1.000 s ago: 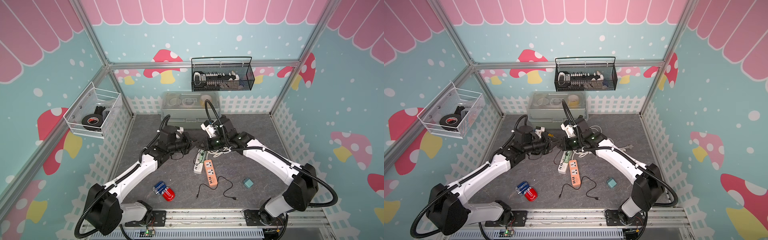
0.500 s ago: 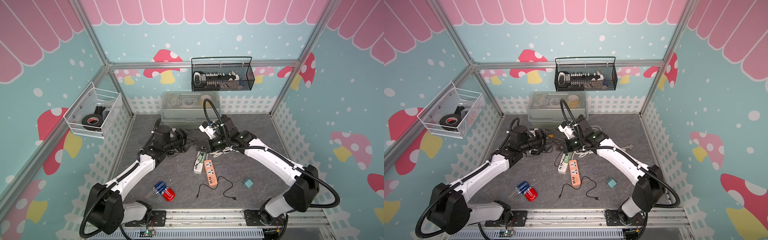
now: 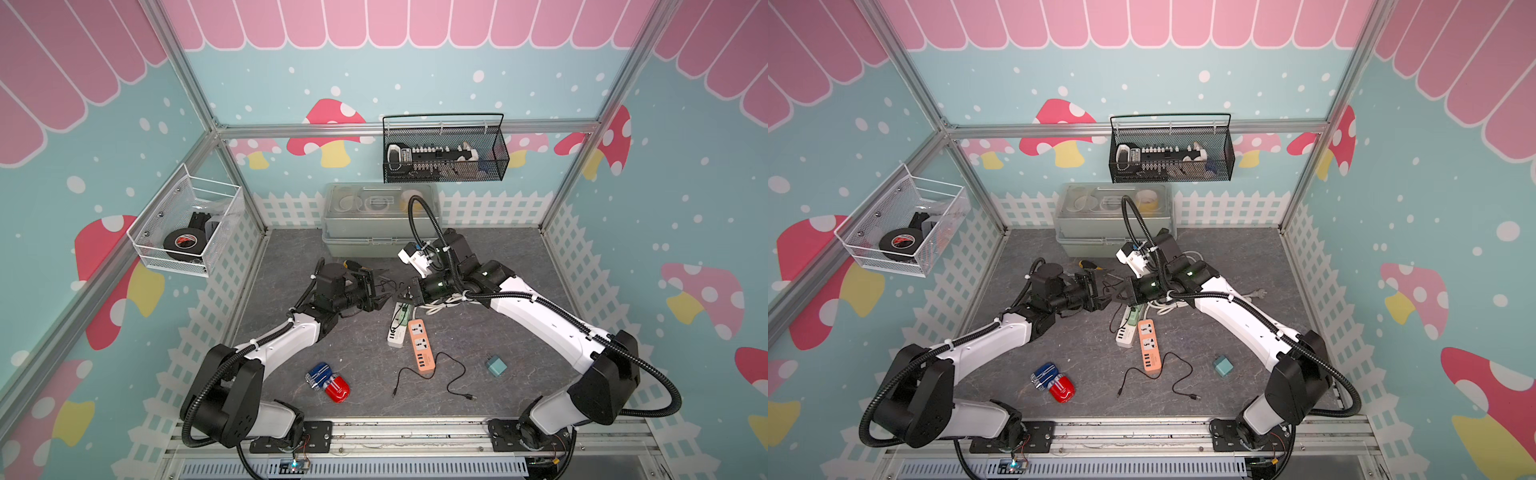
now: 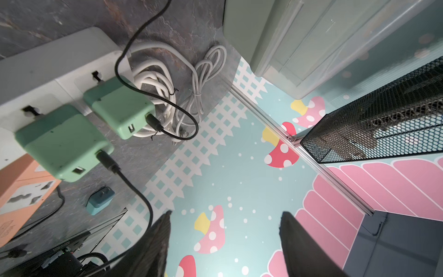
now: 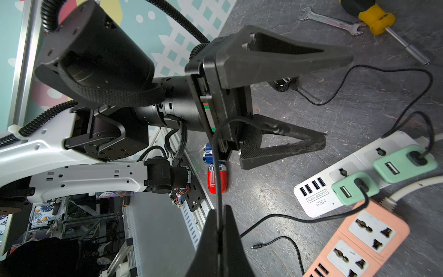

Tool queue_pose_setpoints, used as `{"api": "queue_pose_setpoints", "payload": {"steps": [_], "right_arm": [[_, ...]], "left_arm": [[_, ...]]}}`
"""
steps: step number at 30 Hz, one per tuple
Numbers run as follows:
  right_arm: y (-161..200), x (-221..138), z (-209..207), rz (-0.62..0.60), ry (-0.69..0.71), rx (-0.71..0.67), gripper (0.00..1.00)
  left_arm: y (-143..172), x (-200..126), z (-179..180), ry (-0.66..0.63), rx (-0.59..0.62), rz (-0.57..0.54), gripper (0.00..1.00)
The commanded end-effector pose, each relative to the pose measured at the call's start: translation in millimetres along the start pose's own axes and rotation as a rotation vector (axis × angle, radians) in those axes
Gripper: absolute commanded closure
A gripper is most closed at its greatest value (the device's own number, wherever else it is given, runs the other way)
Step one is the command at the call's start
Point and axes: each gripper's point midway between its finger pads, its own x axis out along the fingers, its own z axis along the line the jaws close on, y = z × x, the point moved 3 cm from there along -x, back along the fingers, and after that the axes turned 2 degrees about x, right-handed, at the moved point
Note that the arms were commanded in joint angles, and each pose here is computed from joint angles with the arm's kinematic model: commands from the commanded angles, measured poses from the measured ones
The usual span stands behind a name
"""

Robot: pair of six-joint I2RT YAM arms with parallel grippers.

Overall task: Charge the electric shaver
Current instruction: Pick up the charging cable from the center of the board.

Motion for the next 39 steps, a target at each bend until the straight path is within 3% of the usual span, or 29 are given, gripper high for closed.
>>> {"api": "queue_pose_setpoints", "payload": {"steps": [1,10,35,39], "right_arm": [[2.3,-5.2,3.6,-0.008,-0.013,-0.043,1.0],[3.2,-4.3,0.7,-0.016,-0.015,-0.036,1.0],[7.6,-10.4,2.3,-0.037,-0.037,-0.011,1.0],[7.8,-10.5,1.3,-0.041,-0.034,-0.008,1.0]], "left_arm": [[9.8,-4.1,-6.2,0.042,-0.067,0.045,0.35],[7.8,-4.1,-0.8,0.036,-0.073,0.045,0.67],[2.6,-2.2,2.0,0.03,-0.052,0.037,0.86],[3.3,-3.4,2.5,0.031,-0.051,0.037,0.96]]}}
